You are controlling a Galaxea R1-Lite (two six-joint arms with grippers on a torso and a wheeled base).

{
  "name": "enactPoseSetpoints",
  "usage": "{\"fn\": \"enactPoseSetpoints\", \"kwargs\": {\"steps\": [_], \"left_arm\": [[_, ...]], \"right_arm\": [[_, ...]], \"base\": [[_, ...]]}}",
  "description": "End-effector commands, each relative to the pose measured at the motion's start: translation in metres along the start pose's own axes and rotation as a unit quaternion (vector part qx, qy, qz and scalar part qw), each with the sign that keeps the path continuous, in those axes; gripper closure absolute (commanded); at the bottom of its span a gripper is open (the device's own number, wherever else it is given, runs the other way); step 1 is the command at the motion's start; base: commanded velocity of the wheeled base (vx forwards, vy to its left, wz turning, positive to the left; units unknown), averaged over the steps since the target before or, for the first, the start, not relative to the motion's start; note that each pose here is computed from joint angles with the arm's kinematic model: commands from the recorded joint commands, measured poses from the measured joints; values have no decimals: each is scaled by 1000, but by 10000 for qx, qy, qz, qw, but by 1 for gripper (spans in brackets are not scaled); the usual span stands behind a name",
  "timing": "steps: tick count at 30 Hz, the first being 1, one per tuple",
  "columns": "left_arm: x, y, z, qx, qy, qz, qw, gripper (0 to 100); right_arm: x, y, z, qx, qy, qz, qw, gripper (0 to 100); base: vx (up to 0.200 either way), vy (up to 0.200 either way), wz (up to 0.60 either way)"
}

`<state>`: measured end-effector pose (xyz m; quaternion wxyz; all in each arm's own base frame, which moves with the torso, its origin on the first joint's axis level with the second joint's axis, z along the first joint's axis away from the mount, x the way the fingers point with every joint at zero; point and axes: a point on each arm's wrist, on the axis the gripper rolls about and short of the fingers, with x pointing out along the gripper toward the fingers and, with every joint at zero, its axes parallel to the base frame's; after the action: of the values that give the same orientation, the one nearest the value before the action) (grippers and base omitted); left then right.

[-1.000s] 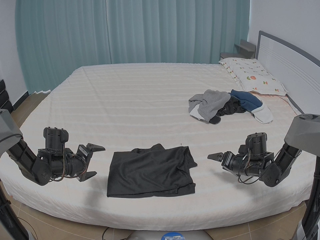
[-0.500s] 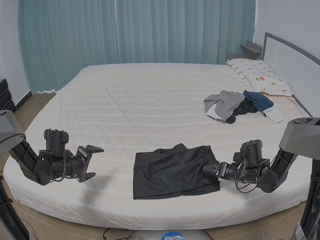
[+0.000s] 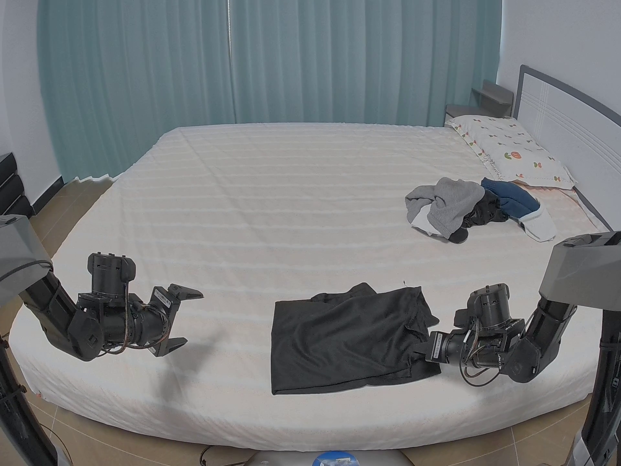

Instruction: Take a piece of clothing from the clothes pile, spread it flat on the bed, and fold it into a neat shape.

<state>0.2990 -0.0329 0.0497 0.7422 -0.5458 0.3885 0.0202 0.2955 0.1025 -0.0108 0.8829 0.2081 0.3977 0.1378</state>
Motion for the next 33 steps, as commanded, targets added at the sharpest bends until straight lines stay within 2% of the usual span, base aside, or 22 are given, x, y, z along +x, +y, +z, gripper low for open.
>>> {"fn": "enactPoseSetpoints", "kwargs": {"steps": [1, 13, 14, 20, 26, 32, 33], "left_arm": [[2, 2, 0, -16, 8, 39, 10000, 0], [2, 3, 0, -6, 14, 52, 10000, 0], [2, 3, 0, -6, 14, 52, 10000, 0], [2, 3, 0, -13, 14, 52, 10000, 0], [2, 2, 0, -13, 14, 52, 10000, 0], [4, 4, -1, -14, 34, 85, 10000, 0], [5, 5, -1, 1, 46, 97, 9999, 0]], "right_arm": [[-10, -4, -1, 20, -11, -69, 10000, 100], [-17, -8, -6, 32, 97, -158, 9998, 100], [-17, -9, -7, 12, 120, -177, 9998, 0], [-21, -14, -4, -83, 57, -221, 9997, 0], [-25, -14, 26, 29, -512, -91, 9986, 0], [-9, -10, 53, 441, -863, 107, 9952, 0], [12, -11, 59, 648, -792, 86, 9947, 0]], "base": [[0, 0, 0], [0, 0, 0], [0, 0, 0], [0, 0, 0], [0, 0, 0], [0, 0, 0], [0, 0, 0]]}}
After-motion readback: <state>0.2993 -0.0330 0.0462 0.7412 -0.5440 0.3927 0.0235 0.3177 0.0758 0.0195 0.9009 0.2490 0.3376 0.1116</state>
